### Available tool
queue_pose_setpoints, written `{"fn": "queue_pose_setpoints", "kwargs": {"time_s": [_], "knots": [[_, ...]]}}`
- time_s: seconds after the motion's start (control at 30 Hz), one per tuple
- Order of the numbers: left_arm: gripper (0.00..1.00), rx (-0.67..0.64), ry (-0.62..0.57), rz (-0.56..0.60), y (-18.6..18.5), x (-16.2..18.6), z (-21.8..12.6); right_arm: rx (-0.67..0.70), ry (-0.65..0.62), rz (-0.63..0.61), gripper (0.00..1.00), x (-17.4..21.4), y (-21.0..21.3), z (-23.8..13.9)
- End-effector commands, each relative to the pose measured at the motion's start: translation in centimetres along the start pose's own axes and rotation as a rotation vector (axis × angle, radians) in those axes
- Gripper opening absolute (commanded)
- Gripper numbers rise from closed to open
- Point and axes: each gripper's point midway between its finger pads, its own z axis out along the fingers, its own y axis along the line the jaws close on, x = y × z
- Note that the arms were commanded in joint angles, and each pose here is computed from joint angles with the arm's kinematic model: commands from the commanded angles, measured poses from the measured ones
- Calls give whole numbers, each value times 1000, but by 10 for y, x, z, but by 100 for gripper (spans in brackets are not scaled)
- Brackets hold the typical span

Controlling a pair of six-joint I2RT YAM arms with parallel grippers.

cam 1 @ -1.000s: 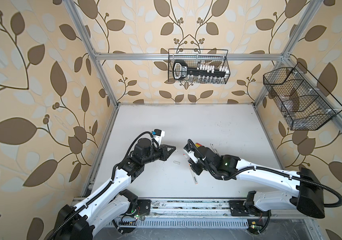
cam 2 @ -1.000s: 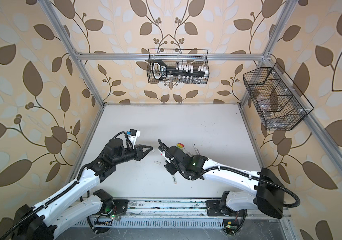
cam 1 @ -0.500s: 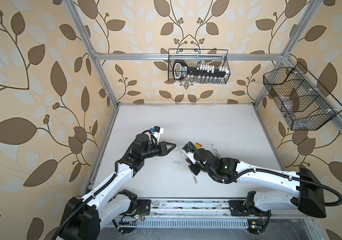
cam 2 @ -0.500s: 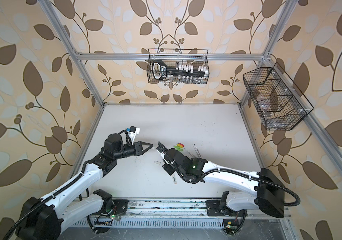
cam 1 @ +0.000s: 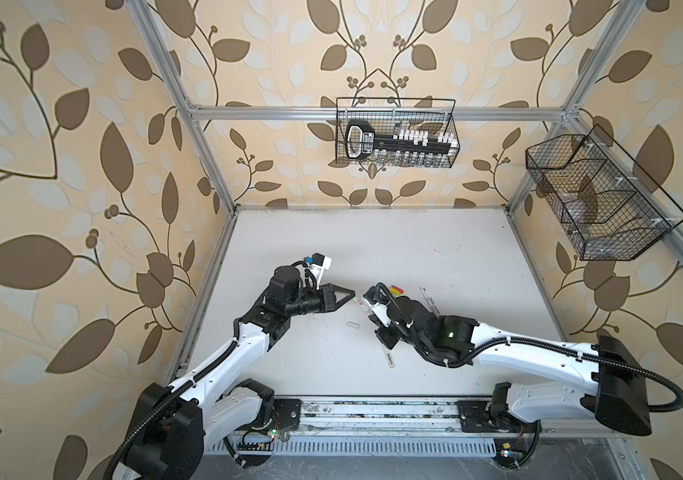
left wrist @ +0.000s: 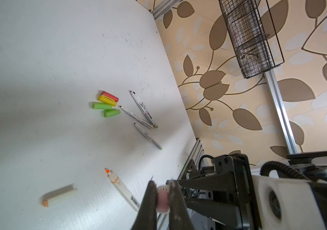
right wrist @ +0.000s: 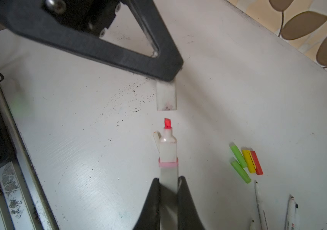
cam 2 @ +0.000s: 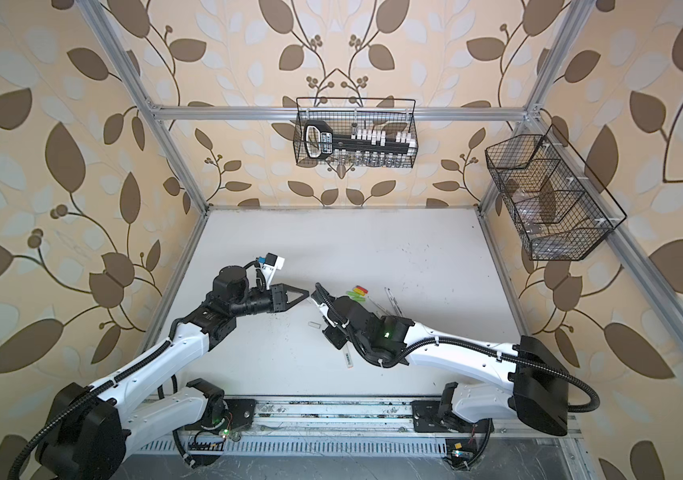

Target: Insert the pens into the pen caps

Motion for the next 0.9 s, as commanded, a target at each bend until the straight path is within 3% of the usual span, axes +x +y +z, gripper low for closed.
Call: {"fn": "queue_pose_setpoints", "kwargs": {"time_s": [0.0,0.43,0.87], "knots": [[0,74,-20,61,-25,-15,-2,13,-14,-14,11,-1,-1,-1],[0,75,-52,83,-33,-20,-9,14,6,-13,11,4,0,5],[0,67,-10,51,-23,-14,0,29,-10,-10,11,-3,-3,5]]}}
